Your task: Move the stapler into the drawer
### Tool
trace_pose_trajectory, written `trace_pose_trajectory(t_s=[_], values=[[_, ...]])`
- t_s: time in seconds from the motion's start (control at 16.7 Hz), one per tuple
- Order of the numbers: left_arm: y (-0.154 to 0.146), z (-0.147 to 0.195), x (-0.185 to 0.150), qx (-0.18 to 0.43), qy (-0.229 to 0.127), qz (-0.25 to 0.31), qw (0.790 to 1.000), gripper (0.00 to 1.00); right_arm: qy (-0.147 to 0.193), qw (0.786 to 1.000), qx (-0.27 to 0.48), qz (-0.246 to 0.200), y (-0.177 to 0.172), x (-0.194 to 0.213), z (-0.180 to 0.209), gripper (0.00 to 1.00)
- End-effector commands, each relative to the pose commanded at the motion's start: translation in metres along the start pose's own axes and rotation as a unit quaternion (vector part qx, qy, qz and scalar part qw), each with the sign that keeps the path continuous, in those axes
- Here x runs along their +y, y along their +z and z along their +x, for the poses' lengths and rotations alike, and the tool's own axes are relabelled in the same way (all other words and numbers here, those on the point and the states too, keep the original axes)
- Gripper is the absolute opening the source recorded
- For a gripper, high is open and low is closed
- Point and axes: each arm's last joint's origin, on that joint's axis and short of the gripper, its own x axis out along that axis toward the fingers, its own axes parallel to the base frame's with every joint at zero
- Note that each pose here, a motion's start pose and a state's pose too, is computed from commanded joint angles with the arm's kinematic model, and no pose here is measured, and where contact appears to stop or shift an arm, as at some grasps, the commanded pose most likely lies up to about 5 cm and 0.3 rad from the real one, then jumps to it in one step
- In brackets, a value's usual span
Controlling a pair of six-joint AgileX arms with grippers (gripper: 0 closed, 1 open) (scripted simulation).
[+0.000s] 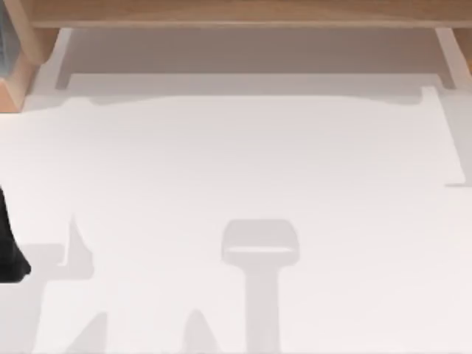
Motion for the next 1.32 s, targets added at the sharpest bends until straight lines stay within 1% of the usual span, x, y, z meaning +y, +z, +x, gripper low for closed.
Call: trace_pose_trajectory(t_s=[0.24,0.36,0.54,0.84,1.32], values=[[0.0,0.0,0.0,0.0,0.0,0.0,1.0,1.0,-0.035,0.996,-0.036,-0.067,0.012,0.055,-0.026,1.0],[0.0,0.0,0.0,0.0,0.0,0.0,1.0,1.0,-0.049,0.993,-0.064,-0.09,0.026,0.077,-0.039,1.0],[0.0,0.0,0.0,0.0,0.0,0.0,1.0,1.0,-0.069,0.984,-0.117,-0.113,0.051,0.101,-0.056,1.0],[0.0,0.0,0.0,0.0,0.0,0.0,1.0,1.0,-0.092,0.968,-0.191,-0.131,0.085,0.118,-0.075,1.0],[0.0,0.0,0.0,0.0,0.0,0.0,1.0,1.0,-0.096,0.967,-0.197,-0.132,0.088,0.118,-0.076,1.0]])
